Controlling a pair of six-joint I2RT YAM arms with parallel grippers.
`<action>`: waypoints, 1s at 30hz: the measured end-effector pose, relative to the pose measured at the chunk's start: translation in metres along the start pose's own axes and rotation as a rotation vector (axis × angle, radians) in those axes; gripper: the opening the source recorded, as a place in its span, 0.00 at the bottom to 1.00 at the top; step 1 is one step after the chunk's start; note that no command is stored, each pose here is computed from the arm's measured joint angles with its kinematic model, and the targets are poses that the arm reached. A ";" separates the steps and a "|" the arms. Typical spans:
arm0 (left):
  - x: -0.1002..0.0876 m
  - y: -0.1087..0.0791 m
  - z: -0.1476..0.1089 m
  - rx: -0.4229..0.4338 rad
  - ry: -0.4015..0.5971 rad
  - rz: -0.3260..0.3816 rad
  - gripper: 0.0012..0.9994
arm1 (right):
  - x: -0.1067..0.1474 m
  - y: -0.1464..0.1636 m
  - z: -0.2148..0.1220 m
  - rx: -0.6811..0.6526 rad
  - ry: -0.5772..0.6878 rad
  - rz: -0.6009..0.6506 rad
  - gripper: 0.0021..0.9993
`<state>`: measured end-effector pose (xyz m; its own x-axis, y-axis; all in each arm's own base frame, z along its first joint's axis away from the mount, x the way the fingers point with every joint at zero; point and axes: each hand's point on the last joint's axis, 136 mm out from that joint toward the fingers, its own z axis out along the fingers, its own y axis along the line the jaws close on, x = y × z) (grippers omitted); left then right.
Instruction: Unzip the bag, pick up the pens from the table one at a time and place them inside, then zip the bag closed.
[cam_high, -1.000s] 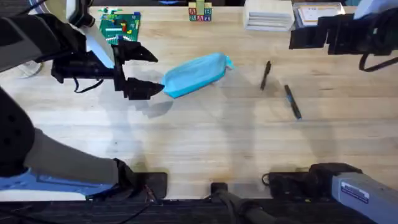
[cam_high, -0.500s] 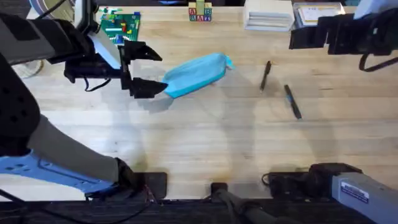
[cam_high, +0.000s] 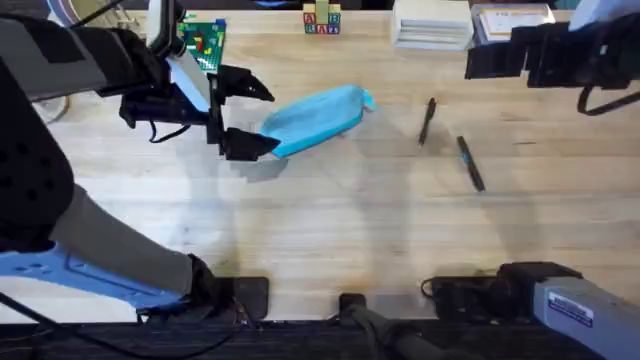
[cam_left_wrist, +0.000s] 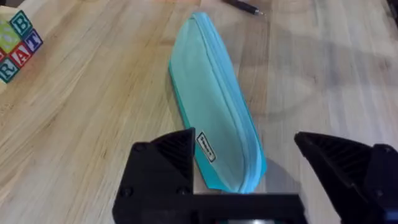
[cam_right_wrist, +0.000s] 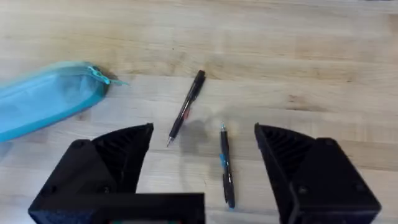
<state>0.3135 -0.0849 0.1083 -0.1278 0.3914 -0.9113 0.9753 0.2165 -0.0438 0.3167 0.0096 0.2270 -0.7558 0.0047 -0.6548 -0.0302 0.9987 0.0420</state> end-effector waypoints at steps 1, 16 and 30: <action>0.001 0.000 0.000 0.000 0.003 -0.001 0.99 | 0.000 0.000 0.000 0.000 0.000 0.000 1.00; 0.003 -0.001 0.000 0.003 0.018 -0.008 0.92 | 0.000 0.000 0.000 0.000 0.000 0.000 1.00; 0.003 0.000 0.000 0.001 0.022 0.000 0.04 | 0.000 0.000 0.000 0.000 0.000 0.000 1.00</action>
<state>0.3131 -0.0833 0.1052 -0.1313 0.4111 -0.9021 0.9755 0.2157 -0.0437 0.3166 0.0096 0.2269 -0.7560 0.0047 -0.6545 -0.0302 0.9987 0.0420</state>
